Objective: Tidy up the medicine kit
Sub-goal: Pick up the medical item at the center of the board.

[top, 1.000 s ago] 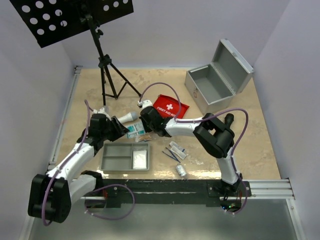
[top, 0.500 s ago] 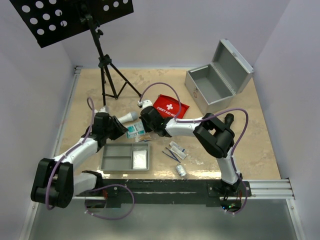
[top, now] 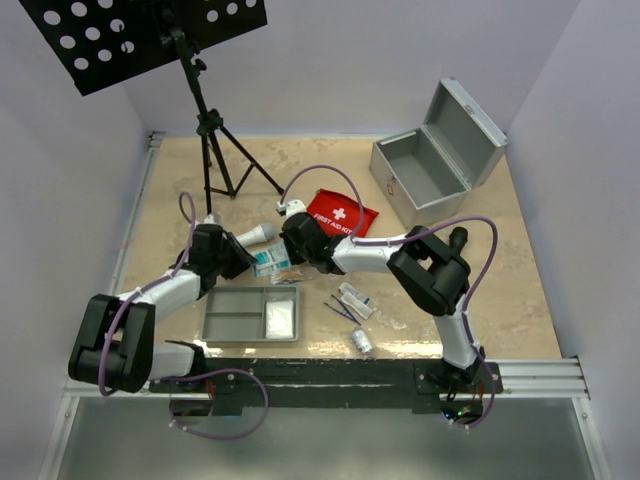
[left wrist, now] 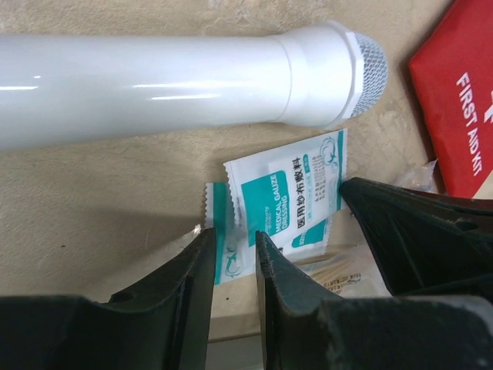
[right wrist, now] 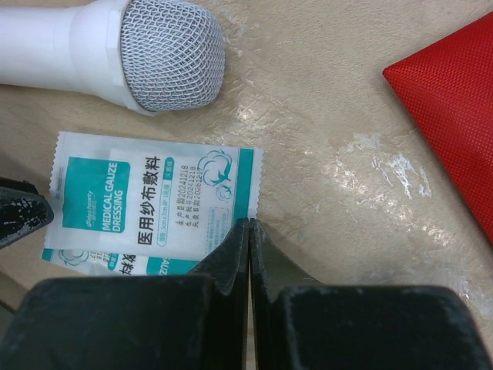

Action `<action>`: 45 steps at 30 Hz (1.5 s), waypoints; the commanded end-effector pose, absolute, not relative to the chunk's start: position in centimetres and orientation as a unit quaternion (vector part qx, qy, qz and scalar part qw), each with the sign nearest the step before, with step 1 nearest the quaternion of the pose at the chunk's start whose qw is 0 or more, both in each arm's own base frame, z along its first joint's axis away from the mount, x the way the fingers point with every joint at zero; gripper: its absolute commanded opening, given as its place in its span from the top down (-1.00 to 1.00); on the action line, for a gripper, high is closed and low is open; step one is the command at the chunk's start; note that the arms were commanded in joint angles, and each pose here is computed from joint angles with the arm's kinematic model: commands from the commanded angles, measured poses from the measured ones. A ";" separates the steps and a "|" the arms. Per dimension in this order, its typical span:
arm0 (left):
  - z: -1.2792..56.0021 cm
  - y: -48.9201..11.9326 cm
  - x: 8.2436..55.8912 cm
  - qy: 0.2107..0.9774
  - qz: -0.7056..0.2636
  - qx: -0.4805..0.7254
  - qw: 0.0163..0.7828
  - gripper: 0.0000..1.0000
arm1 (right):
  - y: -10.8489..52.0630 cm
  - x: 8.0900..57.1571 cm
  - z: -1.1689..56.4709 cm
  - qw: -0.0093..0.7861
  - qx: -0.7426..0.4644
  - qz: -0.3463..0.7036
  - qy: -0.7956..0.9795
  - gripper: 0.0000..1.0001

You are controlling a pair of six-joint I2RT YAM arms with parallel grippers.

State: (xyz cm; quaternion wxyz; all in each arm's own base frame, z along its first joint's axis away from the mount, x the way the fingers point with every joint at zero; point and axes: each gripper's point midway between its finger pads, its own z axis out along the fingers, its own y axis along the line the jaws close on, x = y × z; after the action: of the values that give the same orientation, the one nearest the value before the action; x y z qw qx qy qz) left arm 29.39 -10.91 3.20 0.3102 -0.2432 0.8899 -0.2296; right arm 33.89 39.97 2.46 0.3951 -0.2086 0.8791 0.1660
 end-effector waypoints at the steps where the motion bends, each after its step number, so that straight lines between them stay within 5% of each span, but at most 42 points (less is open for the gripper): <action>1: 4.7 -11.9 31.1 0.871 -0.262 -0.243 0.336 0.37 | 39.0 33.3 2.3 0.385 -0.216 0.160 0.883 1.00; 19: 4.5 -12.7 31.6 0.869 -0.279 -0.236 0.333 0.60 | 38.9 33.2 2.3 0.384 -0.218 0.165 0.882 1.00; 28: 4.4 -13.1 31.3 0.869 -0.288 -0.229 0.330 0.99 | 38.9 33.2 2.7 0.387 -0.218 0.166 0.880 1.00; 35: 6.5 -12.3 31.3 0.868 -0.271 -0.222 0.351 1.00 | 38.4 33.3 5.9 0.406 -0.201 0.170 0.875 0.99; 40: 10.0 -10.8 30.8 0.868 -0.239 -0.207 0.384 1.00 | 38.0 33.6 11.4 0.448 -0.175 0.190 0.856 0.27; 45: 13.4 -10.3 30.2 0.855 -0.242 -0.203 0.412 1.00 | 38.1 32.7 14.6 0.458 -0.176 0.216 0.844 0.18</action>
State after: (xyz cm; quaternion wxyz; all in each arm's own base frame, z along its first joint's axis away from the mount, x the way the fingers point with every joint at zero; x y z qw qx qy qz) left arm 30.44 -11.10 10.65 0.3868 -0.2124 0.8601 -0.2561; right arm 32.87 38.10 10.66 0.4327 -0.1895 0.8599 0.1935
